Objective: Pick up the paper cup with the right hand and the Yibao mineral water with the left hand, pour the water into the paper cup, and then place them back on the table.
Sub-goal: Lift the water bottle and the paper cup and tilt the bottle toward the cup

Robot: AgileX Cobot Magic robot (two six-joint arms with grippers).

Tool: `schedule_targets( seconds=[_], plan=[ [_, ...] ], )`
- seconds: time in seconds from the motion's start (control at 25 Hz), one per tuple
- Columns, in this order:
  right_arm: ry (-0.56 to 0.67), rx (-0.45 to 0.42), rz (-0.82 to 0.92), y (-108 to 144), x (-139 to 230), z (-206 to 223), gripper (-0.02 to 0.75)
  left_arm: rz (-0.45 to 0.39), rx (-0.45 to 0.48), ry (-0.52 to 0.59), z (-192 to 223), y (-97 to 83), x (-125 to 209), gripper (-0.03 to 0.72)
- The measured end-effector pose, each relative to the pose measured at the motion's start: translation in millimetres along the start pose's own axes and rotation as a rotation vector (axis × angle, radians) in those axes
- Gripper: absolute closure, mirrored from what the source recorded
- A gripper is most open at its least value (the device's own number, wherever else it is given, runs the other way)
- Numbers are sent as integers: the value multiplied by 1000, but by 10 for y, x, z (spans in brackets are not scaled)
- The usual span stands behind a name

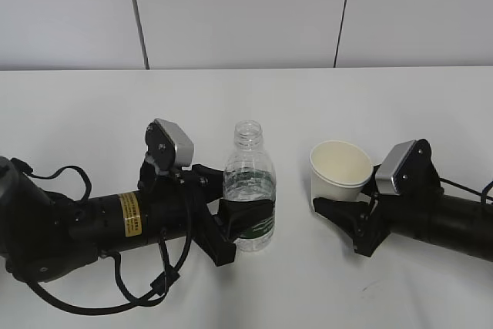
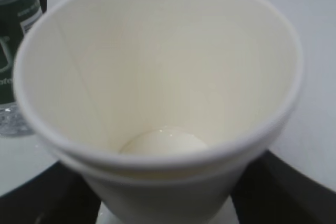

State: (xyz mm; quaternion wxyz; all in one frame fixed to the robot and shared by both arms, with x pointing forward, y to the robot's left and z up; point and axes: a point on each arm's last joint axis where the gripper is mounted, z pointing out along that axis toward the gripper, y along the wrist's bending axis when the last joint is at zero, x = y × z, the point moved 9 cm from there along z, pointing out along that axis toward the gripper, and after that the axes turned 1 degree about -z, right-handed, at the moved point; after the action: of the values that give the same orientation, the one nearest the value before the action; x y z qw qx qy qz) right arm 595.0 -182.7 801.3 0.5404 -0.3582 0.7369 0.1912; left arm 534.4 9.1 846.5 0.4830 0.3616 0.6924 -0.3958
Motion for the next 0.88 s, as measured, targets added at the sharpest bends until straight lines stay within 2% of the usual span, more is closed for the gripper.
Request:
schedule_targets(
  seconds=[0.16, 0.32, 0.52, 0.68, 0.88],
  plan=[
    [0, -4, -2, 6, 0, 0, 220, 9, 0, 0, 0, 0, 0, 293],
    [-1, -19, -7, 35, -1, -1, 220, 55, -3, 5, -2, 4, -2, 293],
    [-15, -45, 36, 70, -80, -17, 220, 111, -57, 0, -25, 82, -109, 296],
    [-29, -60, 51, 85, -166, -36, 220, 174, -120, -21, -57, 173, -245, 296],
    [-26, -111, 33, 177, -161, -44, 220, 297, -192, -33, -107, 270, -383, 296]
  ],
)
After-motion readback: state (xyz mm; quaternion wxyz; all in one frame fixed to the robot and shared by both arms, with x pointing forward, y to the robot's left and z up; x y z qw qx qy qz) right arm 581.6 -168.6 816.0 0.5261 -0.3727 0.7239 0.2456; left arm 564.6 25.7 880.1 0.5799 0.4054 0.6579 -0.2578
